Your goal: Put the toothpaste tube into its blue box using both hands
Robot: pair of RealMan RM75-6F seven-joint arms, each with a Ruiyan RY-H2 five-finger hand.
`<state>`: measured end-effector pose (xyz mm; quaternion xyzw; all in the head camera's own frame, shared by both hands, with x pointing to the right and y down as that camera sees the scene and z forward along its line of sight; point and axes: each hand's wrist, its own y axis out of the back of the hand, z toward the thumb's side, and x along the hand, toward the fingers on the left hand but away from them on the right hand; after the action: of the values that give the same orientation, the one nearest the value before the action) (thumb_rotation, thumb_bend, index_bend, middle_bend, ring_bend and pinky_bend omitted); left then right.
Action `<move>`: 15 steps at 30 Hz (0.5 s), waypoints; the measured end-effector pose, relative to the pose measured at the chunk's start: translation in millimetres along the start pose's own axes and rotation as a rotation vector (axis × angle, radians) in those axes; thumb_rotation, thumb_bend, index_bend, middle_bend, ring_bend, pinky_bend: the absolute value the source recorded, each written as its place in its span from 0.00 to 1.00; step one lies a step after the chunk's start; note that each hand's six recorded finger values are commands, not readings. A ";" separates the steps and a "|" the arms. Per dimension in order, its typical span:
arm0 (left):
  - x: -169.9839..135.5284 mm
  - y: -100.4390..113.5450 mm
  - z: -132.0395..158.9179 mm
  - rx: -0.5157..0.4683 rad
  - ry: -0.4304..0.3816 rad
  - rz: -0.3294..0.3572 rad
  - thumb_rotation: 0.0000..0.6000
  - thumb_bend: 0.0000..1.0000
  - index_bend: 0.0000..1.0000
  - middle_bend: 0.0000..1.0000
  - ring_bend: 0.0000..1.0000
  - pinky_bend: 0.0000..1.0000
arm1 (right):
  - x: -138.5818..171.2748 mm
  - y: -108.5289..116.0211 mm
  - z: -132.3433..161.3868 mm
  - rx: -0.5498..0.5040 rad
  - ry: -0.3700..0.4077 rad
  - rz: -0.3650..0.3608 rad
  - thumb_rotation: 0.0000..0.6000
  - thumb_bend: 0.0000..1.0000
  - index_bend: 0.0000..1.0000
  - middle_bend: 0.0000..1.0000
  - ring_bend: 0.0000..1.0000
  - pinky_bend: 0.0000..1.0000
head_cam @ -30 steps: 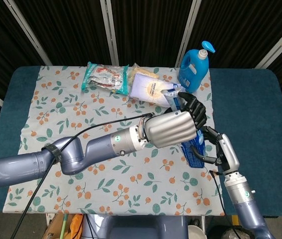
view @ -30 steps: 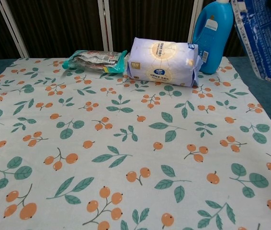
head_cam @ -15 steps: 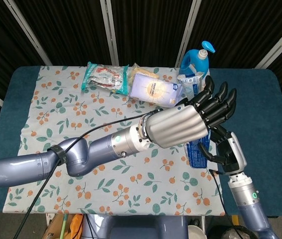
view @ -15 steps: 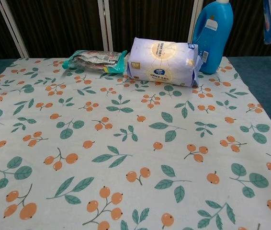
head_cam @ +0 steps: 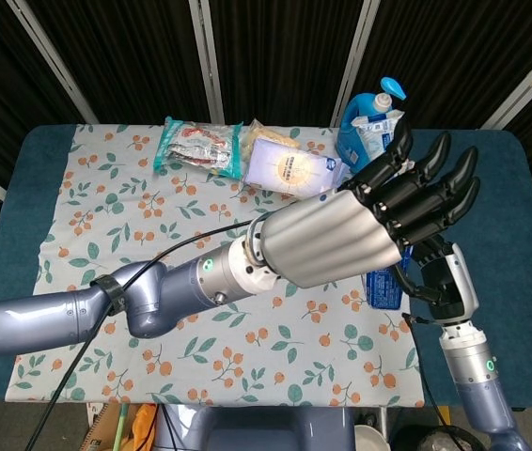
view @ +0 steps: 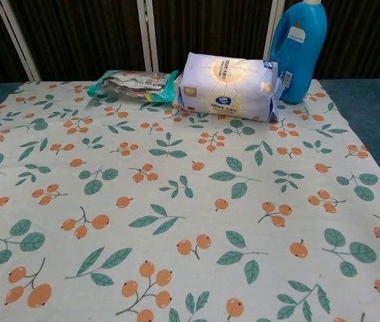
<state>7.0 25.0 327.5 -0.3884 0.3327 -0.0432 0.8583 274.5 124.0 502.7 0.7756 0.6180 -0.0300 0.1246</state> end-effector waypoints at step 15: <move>-114.7 -2.2 -61.8 0.021 0.088 -0.121 1.00 0.13 0.17 0.16 0.20 0.28 | -11.7 40.2 26.0 -0.047 0.092 -0.144 1.00 0.36 0.50 0.53 0.51 0.45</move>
<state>-118.8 22.2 361.3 -0.3965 0.3457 -0.1154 0.8426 313.4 98.6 486.2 0.7267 0.6777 0.0112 0.1116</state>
